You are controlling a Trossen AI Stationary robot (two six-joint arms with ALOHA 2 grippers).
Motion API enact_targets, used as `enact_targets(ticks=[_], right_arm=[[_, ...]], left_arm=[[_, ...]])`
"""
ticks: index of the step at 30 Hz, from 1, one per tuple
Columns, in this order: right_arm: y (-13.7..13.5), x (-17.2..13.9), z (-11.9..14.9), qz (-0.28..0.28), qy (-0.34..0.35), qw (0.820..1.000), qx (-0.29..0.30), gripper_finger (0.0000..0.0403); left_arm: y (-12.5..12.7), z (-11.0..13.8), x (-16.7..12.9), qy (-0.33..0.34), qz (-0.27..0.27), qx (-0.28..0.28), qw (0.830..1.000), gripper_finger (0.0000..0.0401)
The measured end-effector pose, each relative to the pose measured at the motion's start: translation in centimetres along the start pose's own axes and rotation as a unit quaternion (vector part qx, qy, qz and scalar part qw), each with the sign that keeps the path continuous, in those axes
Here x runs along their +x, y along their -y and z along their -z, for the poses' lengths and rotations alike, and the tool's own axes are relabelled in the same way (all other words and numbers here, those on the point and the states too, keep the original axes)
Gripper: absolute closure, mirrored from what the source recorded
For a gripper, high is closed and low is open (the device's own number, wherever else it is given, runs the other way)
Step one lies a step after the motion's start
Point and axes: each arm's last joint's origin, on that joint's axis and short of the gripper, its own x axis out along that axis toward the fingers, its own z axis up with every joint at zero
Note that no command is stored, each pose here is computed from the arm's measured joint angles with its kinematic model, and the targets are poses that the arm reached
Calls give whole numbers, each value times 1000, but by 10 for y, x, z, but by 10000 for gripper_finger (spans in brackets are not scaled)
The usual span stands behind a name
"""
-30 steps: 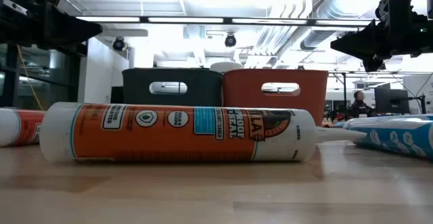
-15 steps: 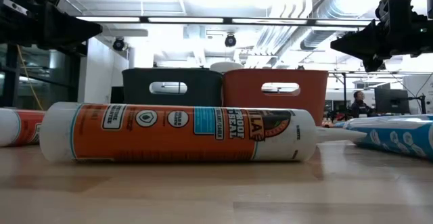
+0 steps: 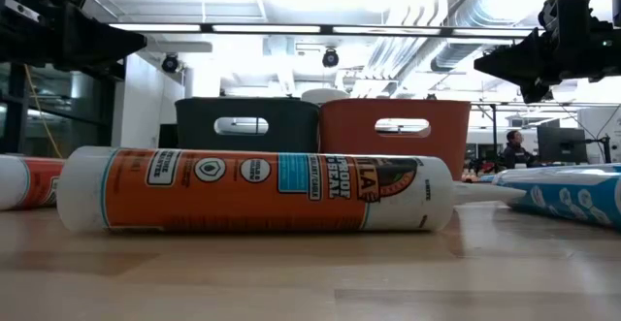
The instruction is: Pick & place silicon tubes, Sealant and Lysol wipes
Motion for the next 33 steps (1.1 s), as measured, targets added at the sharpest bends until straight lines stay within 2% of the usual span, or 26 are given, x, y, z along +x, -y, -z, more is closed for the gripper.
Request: enact_targets(ticks=[12,17,23,28,33], right_arm=[[0,0,0,0,0,1000,0,391],[0,0,0,0,0,1000,0,391],[0,0,0,0,0,1000,0,391],[0,0,0,0,0,1000,0,391],[0,0,0,0,0,1000,0,391]], left_arm=[[1,-1,0,4,11,-1,1000,401],[-1,-1,0,3,-16,-1,1000,401],[-5,-3,-1,8,-77,-4,997,397],[-9,-17,-4,26,-126,-40,991,368],[-13,-33,-8,52,-169,-77,981,307]])
